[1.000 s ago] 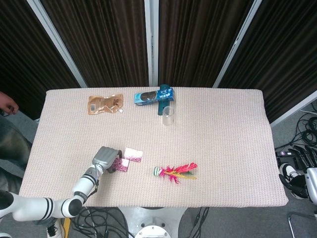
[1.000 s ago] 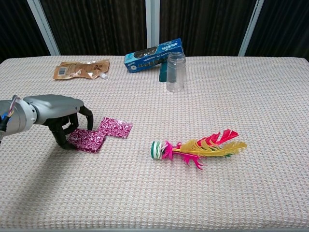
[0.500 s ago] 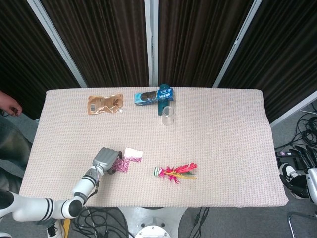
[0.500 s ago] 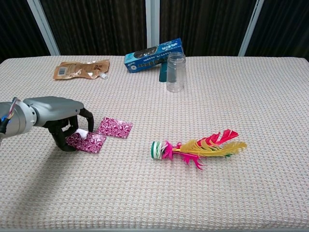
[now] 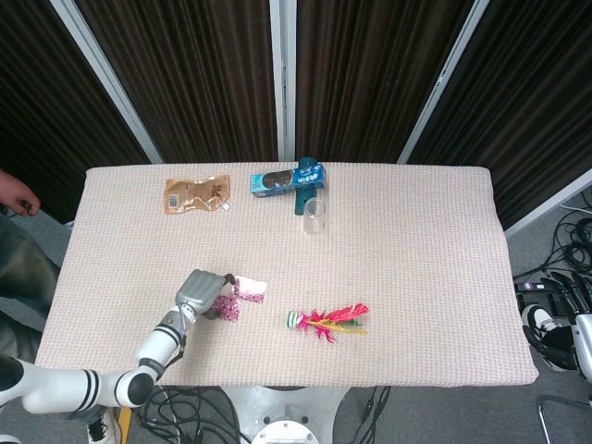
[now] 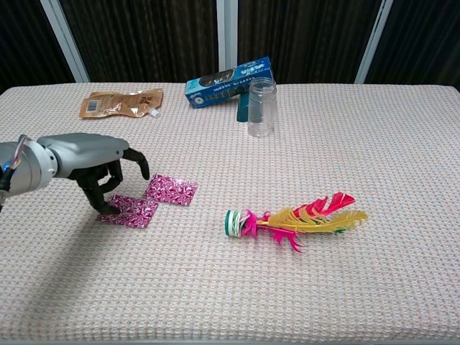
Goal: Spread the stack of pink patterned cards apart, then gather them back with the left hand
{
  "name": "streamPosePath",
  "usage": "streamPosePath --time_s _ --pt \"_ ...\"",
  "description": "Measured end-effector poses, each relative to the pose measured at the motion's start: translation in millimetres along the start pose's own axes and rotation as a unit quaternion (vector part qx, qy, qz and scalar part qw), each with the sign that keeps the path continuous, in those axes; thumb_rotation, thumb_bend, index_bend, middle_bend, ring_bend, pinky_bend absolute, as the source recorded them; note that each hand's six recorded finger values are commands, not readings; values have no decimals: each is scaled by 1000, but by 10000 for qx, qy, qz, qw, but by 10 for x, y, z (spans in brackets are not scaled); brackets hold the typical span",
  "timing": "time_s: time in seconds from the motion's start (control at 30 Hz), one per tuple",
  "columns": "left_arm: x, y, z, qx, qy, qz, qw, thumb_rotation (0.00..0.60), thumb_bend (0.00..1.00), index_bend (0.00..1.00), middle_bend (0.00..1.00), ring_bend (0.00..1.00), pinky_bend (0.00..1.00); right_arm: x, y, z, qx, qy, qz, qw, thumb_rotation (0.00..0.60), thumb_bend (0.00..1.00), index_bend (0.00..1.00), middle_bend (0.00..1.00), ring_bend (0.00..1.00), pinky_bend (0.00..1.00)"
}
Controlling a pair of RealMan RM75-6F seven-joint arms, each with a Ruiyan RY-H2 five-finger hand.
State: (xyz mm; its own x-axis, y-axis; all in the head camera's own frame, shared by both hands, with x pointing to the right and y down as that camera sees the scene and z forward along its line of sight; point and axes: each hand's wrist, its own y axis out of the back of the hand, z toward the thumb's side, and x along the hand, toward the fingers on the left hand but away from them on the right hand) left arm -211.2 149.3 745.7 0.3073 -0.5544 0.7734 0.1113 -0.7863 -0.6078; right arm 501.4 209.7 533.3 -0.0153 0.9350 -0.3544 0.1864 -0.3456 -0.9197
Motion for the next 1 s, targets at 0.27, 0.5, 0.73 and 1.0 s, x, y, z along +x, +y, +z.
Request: streamPosePath --time_s 0.27,0.5,0.73,1.0 --pt "250 142 151 70 -101 328 9994 600 273 364 914 951 987 -32 -6 22 19 35 24 10000 456 195 160 105 7 0" --pt "448 92 272 313 -70 230 9992 600 273 388 916 952 987 -54 -17 21 26 21 53 10000 453 197 161 104 7 0" --pt "502 -9 363 415 -50 20 9991 600 273 371 914 951 987 -51 -8 0 41 -10 54 10000 450 194 161 105 7 0" --pt "521 -43 398 400 6 -52 9992 600 271 356 914 952 988 -45 -5 -2 48 -14 51 10000 451 194 161 104 7 0"
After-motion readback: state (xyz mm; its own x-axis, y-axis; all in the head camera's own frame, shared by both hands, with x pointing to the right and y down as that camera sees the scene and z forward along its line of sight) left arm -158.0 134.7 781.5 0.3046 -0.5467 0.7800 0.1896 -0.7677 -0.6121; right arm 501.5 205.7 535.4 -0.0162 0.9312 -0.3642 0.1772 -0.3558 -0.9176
